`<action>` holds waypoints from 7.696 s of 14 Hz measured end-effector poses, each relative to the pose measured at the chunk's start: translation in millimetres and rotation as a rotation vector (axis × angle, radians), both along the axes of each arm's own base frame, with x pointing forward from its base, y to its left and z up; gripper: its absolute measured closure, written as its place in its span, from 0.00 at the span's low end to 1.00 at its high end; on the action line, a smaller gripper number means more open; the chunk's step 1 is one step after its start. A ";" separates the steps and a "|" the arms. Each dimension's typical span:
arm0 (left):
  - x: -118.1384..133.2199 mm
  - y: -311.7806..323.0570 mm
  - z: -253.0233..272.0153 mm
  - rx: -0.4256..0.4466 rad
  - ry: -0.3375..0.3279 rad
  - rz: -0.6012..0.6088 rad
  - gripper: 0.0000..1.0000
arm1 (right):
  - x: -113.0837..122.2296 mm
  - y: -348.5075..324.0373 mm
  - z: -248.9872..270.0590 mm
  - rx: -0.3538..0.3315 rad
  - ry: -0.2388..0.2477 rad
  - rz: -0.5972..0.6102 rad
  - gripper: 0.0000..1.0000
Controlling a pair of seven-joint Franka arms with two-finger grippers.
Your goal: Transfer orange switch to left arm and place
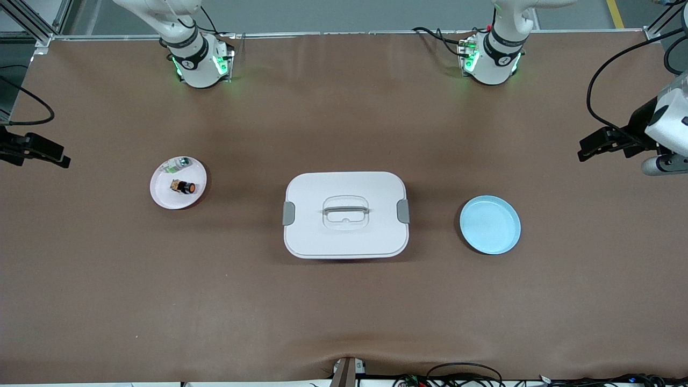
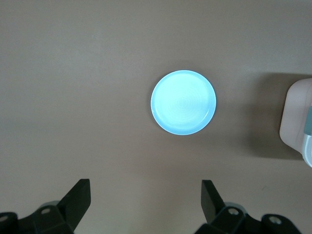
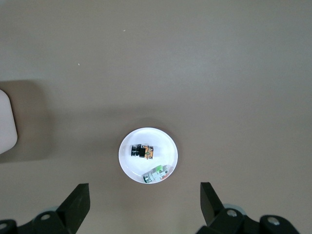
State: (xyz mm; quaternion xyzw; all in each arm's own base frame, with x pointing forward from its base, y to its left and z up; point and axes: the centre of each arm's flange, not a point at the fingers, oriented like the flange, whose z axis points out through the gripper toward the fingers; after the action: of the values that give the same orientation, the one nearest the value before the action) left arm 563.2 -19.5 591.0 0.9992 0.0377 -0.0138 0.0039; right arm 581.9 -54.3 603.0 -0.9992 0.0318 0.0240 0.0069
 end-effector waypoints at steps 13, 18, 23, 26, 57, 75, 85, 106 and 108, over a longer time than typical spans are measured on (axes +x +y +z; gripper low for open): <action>0.1 0.6 0.1 0.000 0.000 0.001 0.00 | 21.4 -2.2 -147.1 0.013 0.154 0.004 0.00; 0.2 0.8 -0.2 0.000 0.000 0.001 0.00 | 0.3 0.5 -193.2 0.011 0.151 0.004 0.00; 1.5 0.7 -2.9 0.000 0.005 0.001 0.00 | -15.9 1.2 -237.5 0.008 0.123 0.001 0.00; 1.7 0.8 -3.5 0.000 0.006 0.002 0.00 | -28.0 2.8 -265.2 0.010 0.118 -0.005 0.00; 1.8 0.8 -3.5 0.000 0.006 0.002 0.00 | -84.0 33.3 -409.1 0.063 0.099 -0.059 0.00; 1.8 0.9 -3.5 0.000 0.006 0.002 0.00 | -90.1 33.7 -427.0 0.065 0.130 -0.061 0.00; 1.8 0.8 -3.5 0.000 0.006 0.002 0.00 | -89.9 33.8 -429.3 0.065 0.129 -0.063 0.27; -7.4 -59.6 11.8 -0.517 0.128 0.156 0.00 | -19.6 218.5 -252.5 -0.004 0.258 -0.336 0.27; -8.0 -74.0 14.1 -0.611 0.144 0.155 0.00 | -16.9 247.4 -229.7 0.028 0.257 -0.407 0.27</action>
State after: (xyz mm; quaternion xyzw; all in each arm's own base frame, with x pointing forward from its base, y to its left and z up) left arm 555.3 -93.4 605.2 0.9425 0.1080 -0.0946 0.3019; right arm 565.0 193.0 373.3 -0.9607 0.2330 0.1494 0.0213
